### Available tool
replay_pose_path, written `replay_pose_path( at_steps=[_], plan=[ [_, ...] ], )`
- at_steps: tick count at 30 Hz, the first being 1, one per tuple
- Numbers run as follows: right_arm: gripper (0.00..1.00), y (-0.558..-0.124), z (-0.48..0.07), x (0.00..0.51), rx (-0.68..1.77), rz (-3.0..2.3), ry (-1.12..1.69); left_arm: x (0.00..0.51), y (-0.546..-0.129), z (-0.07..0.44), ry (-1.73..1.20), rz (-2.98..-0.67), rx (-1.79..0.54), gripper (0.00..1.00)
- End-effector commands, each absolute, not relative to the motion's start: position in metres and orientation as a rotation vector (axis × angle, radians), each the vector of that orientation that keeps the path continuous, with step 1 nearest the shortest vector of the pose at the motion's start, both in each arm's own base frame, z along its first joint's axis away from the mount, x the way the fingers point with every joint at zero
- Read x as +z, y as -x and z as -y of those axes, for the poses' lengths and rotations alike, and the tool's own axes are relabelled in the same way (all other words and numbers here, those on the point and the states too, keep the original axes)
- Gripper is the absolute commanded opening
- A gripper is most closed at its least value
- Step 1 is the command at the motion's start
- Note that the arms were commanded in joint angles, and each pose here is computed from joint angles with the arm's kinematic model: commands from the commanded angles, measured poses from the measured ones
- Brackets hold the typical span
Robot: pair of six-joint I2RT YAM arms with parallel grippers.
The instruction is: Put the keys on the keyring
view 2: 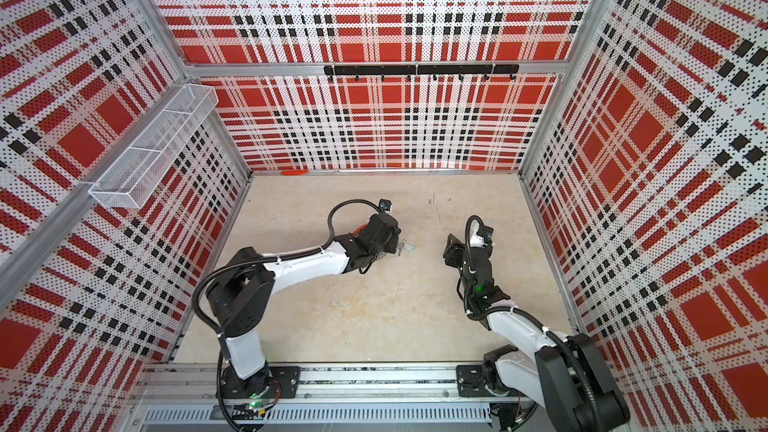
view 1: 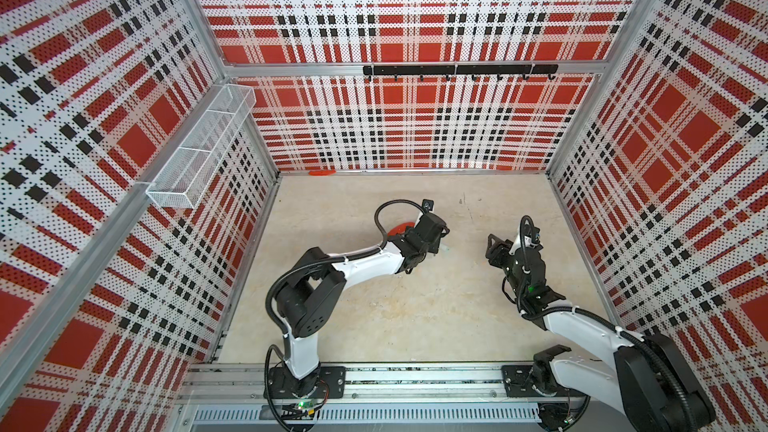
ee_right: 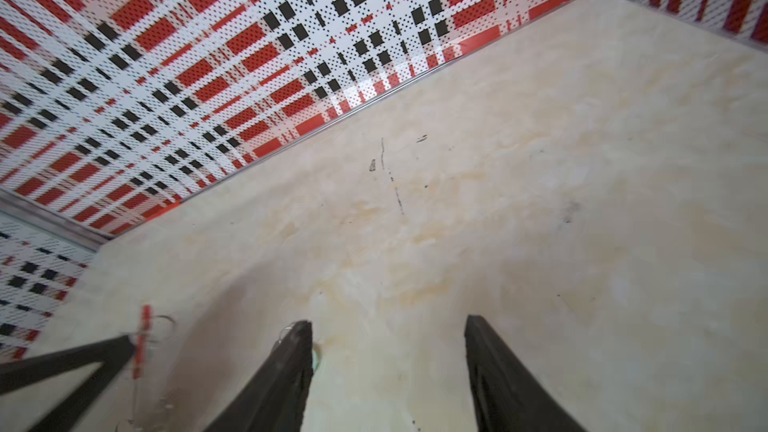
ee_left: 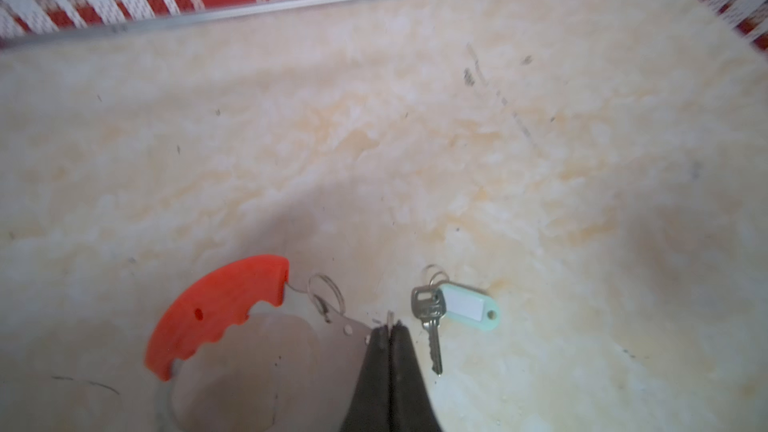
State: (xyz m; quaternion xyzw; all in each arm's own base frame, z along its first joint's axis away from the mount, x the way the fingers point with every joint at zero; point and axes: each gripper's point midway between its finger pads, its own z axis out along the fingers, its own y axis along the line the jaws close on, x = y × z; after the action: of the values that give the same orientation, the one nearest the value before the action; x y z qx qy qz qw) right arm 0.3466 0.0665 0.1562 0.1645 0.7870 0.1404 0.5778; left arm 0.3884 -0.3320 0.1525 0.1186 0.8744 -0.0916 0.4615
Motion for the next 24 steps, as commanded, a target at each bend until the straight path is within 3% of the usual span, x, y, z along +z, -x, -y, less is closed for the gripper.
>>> replay_pose_path(
  at_steps=[1,5,12,24],
  plan=[
    [0.48,-0.35,-0.054,0.191,0.229,-1.837,-0.402,0.203,-0.383,0.338,-0.453,-2.059,-0.256,0.0],
    [0.47,-0.35,-0.051,0.217,0.217,-1.872,-0.44,0.232,-0.383,0.349,-0.519,-2.075,-0.512,0.0],
    [0.64,-0.358,-0.099,0.266,0.407,-2.022,-0.249,0.292,-0.38,0.349,-0.513,-1.937,-0.757,0.0],
    [0.51,-0.329,-0.174,0.345,0.853,-1.784,0.198,0.35,-0.342,0.341,-0.651,-1.661,-0.892,0.0]
  ],
)
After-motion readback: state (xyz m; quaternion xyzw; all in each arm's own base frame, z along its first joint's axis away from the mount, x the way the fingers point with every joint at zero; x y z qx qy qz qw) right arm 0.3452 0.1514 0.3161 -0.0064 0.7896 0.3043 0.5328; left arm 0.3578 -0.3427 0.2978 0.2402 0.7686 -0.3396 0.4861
